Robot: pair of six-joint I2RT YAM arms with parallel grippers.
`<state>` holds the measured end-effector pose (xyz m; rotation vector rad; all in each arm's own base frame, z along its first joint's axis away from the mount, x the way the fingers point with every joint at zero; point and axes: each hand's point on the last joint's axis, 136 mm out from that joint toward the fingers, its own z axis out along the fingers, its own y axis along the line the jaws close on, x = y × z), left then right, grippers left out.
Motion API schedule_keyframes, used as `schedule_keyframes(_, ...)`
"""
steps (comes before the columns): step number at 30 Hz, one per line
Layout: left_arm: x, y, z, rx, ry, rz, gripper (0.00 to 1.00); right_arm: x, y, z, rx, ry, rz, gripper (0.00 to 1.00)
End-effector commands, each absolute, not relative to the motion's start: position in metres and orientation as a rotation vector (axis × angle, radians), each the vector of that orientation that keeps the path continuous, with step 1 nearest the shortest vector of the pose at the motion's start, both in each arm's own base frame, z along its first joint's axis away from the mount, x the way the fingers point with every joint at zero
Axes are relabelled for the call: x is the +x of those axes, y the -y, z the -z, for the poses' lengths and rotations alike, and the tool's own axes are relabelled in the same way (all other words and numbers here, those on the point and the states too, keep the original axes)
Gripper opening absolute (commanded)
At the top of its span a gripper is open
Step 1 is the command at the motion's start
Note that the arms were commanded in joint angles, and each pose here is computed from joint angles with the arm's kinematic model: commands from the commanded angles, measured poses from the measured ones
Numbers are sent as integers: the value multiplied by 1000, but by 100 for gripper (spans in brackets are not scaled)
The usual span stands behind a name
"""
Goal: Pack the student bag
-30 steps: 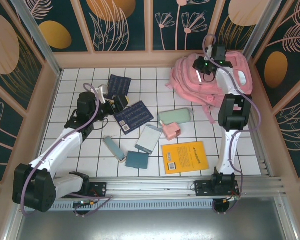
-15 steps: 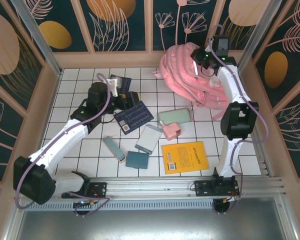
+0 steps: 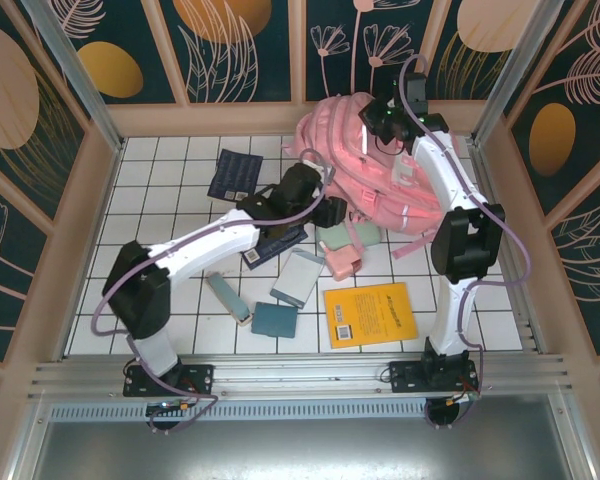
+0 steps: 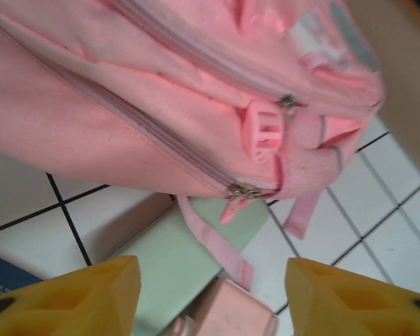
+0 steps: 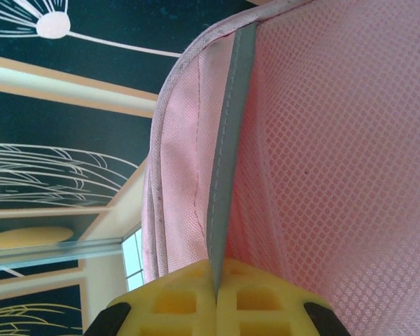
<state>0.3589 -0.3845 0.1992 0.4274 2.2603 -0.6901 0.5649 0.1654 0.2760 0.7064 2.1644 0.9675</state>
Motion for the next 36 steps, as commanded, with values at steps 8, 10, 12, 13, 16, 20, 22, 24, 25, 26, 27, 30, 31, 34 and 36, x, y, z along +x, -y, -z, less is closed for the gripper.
schedule_keyframes(8,371,413,-158,479,-2297,566,52,552,-171,-357,704,-1979,-1113,0)
schedule_keyframes(10,371,417,-153,486,-2301,586,51,551,-174,-358,694,-1980,-1121,0)
schedule_keyframes(12,368,423,-150,494,-2301,630,51,550,-176,-357,690,-1986,-1131,0)
schedule_keyframes(13,367,425,-149,497,-2304,650,51,549,-177,-357,686,-1988,-1134,0)
schedule_keyframes(16,362,431,-145,499,-2305,714,52,548,-180,-357,675,-1997,-1139,0)
schedule_keyframes(20,362,435,-134,491,-2316,736,53,545,-183,-358,675,-2001,-1145,0)
schedule_keyframes(22,363,437,-132,493,-2317,742,53,544,-184,-358,673,-2002,-1149,0)
schedule_keyframes(24,364,439,-127,497,-2322,733,53,544,-185,-358,673,-2002,-1152,0)
schedule_keyframes(25,366,439,-124,497,-2328,723,53,544,-186,-358,672,-2003,-1152,0)
schedule_keyframes(26,367,439,-121,496,-2333,710,52,544,-187,-358,672,-2004,-1153,0)
schedule_keyframes(27,369,438,-119,496,-2335,698,52,543,-187,-358,672,-2006,-1152,0)
schedule_keyframes(30,372,436,-113,490,-2340,661,49,542,-188,-357,670,-2008,-1154,0)
schedule_keyframes(31,373,436,-112,489,-2341,656,49,542,-188,-356,669,-2010,-1155,0)
schedule_keyframes(34,375,437,-109,489,-2343,651,49,540,-189,-355,675,-2014,-1162,0)
schedule_keyframes(36,377,440,-105,491,-2350,652,49,539,-190,-356,672,-2016,-1167,0)
